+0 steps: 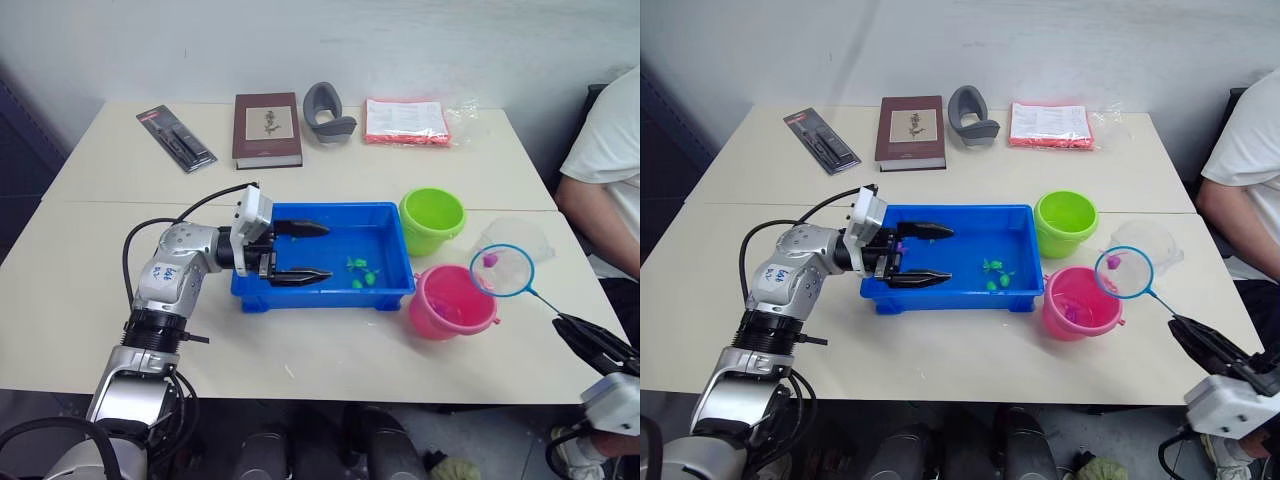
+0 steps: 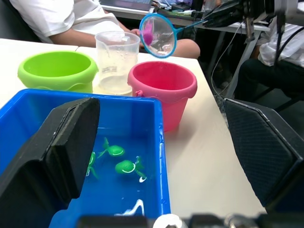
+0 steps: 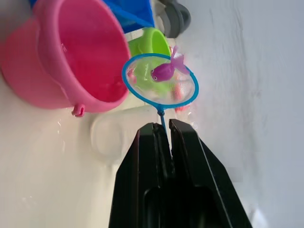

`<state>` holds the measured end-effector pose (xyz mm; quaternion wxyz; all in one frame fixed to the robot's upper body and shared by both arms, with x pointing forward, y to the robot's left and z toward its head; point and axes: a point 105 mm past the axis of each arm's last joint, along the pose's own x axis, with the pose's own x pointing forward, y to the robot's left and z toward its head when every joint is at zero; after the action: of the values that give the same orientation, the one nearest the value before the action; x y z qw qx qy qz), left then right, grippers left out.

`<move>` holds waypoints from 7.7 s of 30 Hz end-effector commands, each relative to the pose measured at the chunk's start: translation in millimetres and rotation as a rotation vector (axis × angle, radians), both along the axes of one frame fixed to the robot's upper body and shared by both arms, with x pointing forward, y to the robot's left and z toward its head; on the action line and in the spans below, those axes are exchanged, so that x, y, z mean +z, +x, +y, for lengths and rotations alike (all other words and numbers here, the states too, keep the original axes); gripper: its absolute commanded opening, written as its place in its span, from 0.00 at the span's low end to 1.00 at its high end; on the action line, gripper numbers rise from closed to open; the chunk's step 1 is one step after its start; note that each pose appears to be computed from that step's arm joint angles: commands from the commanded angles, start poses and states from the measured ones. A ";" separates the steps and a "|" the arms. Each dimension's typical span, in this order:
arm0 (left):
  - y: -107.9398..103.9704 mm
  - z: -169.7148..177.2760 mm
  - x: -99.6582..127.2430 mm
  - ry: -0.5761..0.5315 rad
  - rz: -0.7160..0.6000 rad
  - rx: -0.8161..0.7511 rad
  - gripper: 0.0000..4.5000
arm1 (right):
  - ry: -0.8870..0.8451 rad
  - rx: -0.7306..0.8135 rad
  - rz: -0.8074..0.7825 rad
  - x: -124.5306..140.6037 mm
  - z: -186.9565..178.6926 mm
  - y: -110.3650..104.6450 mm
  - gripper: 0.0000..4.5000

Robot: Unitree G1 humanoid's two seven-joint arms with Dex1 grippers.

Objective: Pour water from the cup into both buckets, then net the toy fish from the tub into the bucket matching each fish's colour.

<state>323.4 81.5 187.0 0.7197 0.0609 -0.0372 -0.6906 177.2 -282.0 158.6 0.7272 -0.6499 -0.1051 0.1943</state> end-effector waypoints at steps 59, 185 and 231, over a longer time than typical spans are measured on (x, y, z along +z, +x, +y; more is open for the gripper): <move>-26.3 193.0 6.4 0.325 0.077 0.778 0.99 | 0.382 0.303 0.807 -4.2 298.6 187.3 0.00; 8.8 12.5 -4.5 0.044 -0.072 0.072 0.99 | -0.310 0.133 -0.315 -7.1 14.5 13.0 0.00; 6.1 10.6 -7.2 0.046 -0.072 0.085 0.99 | -0.326 0.258 -0.261 3.9 38.2 9.4 0.00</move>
<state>331.9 95.4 169.4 0.7504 0.0903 -0.0240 -0.6543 188.3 -246.9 154.2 0.5618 -0.7627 -0.2290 0.2243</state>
